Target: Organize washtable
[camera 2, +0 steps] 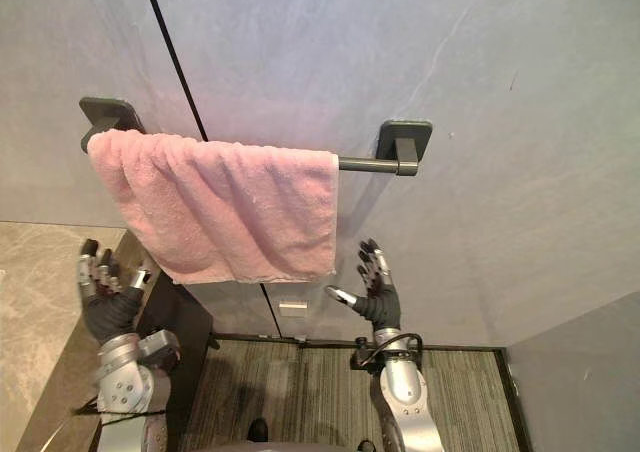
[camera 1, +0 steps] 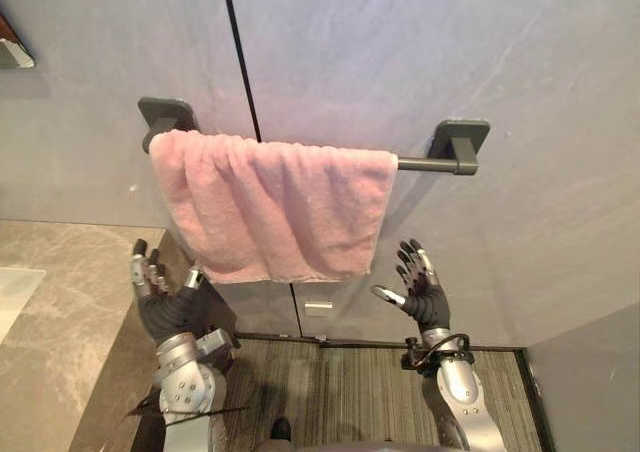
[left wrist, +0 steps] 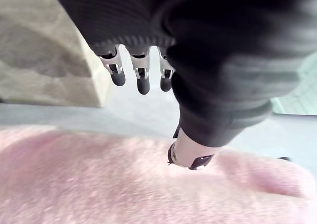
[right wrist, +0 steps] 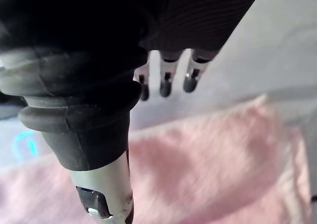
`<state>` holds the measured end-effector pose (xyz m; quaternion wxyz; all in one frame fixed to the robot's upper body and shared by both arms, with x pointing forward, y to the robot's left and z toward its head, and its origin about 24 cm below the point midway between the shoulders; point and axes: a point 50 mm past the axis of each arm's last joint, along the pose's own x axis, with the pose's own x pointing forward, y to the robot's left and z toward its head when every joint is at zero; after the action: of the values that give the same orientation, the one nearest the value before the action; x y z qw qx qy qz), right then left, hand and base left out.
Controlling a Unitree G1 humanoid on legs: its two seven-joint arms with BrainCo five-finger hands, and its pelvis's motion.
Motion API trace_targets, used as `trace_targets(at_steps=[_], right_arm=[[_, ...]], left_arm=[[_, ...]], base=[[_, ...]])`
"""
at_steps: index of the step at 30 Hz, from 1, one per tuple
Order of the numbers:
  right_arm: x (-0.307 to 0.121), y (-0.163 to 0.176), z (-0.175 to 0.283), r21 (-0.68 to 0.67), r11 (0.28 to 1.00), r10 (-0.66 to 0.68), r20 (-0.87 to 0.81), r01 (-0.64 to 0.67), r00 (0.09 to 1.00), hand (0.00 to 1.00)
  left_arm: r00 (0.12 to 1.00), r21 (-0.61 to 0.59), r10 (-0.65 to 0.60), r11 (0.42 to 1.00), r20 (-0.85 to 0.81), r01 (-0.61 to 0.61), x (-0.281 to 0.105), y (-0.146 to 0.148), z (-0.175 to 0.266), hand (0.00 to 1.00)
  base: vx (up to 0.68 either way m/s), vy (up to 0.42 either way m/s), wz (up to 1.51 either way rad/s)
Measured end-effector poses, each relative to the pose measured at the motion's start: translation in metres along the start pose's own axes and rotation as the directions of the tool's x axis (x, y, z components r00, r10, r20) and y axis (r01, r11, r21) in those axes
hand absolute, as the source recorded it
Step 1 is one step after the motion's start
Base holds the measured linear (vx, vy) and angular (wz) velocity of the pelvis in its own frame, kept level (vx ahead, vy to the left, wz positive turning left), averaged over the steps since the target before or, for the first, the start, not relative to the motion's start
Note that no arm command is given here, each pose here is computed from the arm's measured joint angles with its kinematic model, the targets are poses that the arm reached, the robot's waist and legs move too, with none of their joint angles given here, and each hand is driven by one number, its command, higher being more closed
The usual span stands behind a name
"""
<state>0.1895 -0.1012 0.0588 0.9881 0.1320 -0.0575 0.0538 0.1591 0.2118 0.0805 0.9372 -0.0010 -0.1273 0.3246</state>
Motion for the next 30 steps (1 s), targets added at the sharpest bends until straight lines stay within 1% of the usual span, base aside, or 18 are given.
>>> trace_targets(at_steps=[1,2,7,15,18,20,21,22,24,26,27,30], right_arm=[[0.000,0.008,0.006,0.044,0.998,0.043,0.023,-0.044,0.999,0.00],[0.000,0.010,0.008,0.050,0.997,0.058,0.032,-0.059,0.998,0.00],[0.001,0.014,0.010,0.106,0.991,0.082,0.040,-0.086,0.996,0.00],[0.011,0.026,0.019,0.127,0.979,0.150,0.093,-0.161,0.984,0.00],[0.018,0.029,0.024,0.115,0.977,0.162,0.126,-0.177,0.979,0.00],[0.023,0.031,0.030,0.095,0.979,0.164,0.156,-0.180,0.974,0.00],[0.024,0.032,0.031,0.094,0.979,0.166,0.162,-0.183,0.973,0.00],[0.027,0.033,0.034,0.090,0.977,0.173,0.178,-0.191,0.969,0.00],[0.031,0.035,0.039,0.086,0.977,0.176,0.200,-0.196,0.964,0.00],[0.035,0.038,0.043,0.082,0.974,0.189,0.224,-0.212,0.956,0.00],[0.037,0.039,0.045,0.081,0.973,0.193,0.232,-0.217,0.953,0.00],[0.039,0.044,0.048,0.088,0.969,0.204,0.245,-0.232,0.948,0.00]], left_arm=[[1.000,0.014,0.011,1.000,0.027,-0.012,-0.004,0.005,0.009,0.00],[0.999,0.018,0.016,1.000,0.040,-0.017,-0.005,0.007,0.013,0.00],[0.998,0.017,0.042,0.999,0.052,-0.043,-0.014,0.015,0.024,0.00],[0.997,0.043,0.024,0.999,0.079,-0.027,-0.013,0.012,0.031,0.00],[0.996,0.010,-0.034,0.999,0.086,0.034,-0.010,0.003,0.033,0.00],[0.989,-0.058,-0.107,0.992,0.104,0.113,-0.004,-0.009,0.037,0.00],[0.986,-0.068,-0.121,0.989,0.113,0.129,-0.002,-0.011,0.038,0.00],[0.981,-0.106,-0.153,0.980,0.122,0.167,0.001,-0.017,0.041,0.00],[0.972,-0.128,-0.193,0.969,0.132,0.210,0.005,-0.023,0.043,0.00],[0.951,-0.150,-0.263,0.946,0.161,0.287,0.009,-0.032,0.048,0.00],[0.941,-0.161,-0.293,0.934,0.168,0.320,0.010,-0.035,0.049,1.00],[0.914,-0.220,-0.371,0.889,0.167,0.401,0.013,-0.042,0.050,1.00]], base=[[0.00,-0.013,0.08],[0.00,-0.012,0.08],[-0.01,-0.007,0.22],[0.01,-0.007,0.39],[0.00,0.003,0.31],[0.00,-0.001,0.30],[0.01,0.001,0.22],[0.01,0.013,0.09],[-0.01,0.016,0.01],[-0.04,0.004,-0.15],[-0.05,-0.001,-0.15],[-0.04,-0.001,-0.19]])
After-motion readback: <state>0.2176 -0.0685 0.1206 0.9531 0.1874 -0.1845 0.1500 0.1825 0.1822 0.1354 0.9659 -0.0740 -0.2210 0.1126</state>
